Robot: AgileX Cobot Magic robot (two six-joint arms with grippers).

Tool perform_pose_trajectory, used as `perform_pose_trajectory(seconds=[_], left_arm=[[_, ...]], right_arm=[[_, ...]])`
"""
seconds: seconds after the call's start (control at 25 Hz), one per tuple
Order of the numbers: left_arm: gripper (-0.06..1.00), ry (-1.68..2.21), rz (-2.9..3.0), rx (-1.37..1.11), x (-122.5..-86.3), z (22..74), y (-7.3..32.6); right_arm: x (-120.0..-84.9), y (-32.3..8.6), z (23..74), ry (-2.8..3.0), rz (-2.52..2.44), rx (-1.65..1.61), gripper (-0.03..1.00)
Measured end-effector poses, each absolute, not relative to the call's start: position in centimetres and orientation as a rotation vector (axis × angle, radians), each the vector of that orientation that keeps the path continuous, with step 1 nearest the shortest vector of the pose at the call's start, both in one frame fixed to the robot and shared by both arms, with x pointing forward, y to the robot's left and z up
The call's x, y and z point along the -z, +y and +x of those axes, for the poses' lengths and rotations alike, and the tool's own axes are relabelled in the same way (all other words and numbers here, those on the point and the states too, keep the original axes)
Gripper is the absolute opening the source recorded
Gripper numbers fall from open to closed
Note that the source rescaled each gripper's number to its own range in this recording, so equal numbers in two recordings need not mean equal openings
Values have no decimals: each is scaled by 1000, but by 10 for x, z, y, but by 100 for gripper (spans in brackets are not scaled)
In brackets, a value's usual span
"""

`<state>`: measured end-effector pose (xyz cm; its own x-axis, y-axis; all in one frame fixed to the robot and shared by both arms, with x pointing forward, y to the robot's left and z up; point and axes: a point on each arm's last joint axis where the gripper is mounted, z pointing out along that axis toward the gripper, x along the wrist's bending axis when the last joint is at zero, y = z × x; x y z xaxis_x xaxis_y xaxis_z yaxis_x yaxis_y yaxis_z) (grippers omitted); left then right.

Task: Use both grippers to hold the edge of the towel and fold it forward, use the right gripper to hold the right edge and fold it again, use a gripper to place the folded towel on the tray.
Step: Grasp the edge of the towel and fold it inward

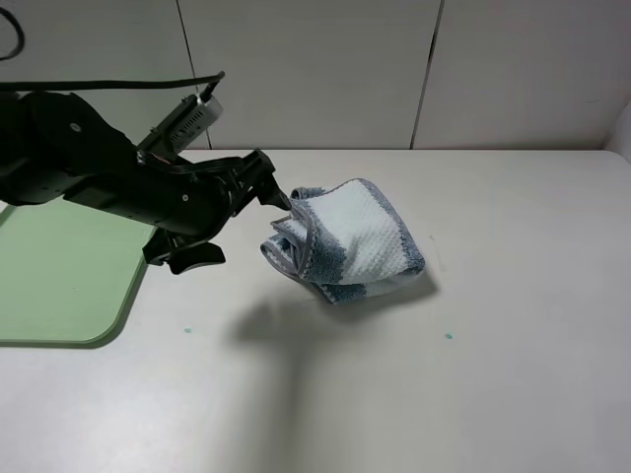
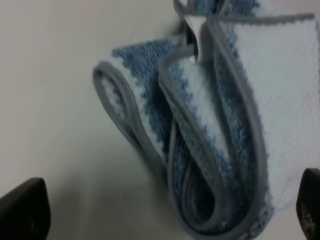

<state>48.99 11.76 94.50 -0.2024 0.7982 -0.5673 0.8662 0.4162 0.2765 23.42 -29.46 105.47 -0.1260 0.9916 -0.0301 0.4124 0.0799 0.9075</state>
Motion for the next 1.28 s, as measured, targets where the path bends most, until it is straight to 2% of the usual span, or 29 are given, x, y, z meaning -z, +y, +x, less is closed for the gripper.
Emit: perform_pose_trajectory(seconds=[1.28], left_arm=[[98,2131,1431,127,-874,522,72]], right_arm=[[-1055,-294,234,1639,1416,-1021,100]])
